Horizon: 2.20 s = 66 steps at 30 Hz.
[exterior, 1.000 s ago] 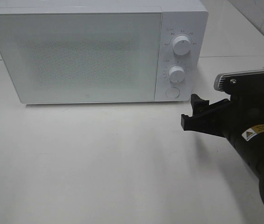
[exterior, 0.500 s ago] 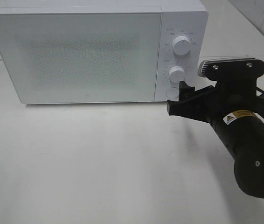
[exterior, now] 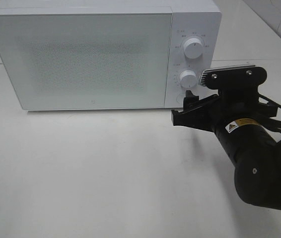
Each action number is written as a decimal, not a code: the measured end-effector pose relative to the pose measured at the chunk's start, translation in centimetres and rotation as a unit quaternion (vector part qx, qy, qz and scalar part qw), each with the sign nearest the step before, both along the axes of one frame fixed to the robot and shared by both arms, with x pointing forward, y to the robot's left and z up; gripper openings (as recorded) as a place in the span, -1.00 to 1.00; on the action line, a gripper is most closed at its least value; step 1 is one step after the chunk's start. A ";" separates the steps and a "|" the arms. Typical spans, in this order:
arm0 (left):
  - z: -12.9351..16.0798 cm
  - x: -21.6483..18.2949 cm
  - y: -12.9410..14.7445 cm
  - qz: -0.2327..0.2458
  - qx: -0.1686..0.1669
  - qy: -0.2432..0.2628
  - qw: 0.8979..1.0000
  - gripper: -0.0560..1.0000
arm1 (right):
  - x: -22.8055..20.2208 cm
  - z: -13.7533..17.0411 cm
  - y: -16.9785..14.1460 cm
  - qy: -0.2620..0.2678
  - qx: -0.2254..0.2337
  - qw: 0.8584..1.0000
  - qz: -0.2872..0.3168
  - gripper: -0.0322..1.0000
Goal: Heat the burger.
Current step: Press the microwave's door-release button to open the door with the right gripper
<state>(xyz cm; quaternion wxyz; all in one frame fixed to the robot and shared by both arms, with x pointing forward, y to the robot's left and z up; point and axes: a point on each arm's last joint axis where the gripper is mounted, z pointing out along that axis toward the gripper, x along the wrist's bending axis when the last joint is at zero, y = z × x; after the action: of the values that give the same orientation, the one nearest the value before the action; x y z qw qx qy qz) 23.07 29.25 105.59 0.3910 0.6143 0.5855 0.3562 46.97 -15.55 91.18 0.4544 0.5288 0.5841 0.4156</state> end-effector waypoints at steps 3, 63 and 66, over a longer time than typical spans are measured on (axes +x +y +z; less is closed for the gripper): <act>0.0 0.0 0.0 0.000 0.000 0.000 1.000 0.95 | 0.0 0.0 0.0 0.000 0.002 1.000 0.000 0.52; 0.0 0.0 0.0 0.000 0.000 0.000 1.000 0.95 | 2.9 -3.6 1.4 0.047 0.722 0.653 -0.223 -0.92; 0.0 0.0 0.0 0.000 0.000 0.000 1.000 0.95 | 3.5 -4.1 1.9 0.056 0.723 0.651 -0.224 -0.92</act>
<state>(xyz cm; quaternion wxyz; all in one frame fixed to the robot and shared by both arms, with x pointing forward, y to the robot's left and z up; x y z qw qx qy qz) 23.07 29.25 105.59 0.3910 0.6143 0.5855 0.3562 50.47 -13.67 87.07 -0.0264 0.8270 -0.0137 0.5615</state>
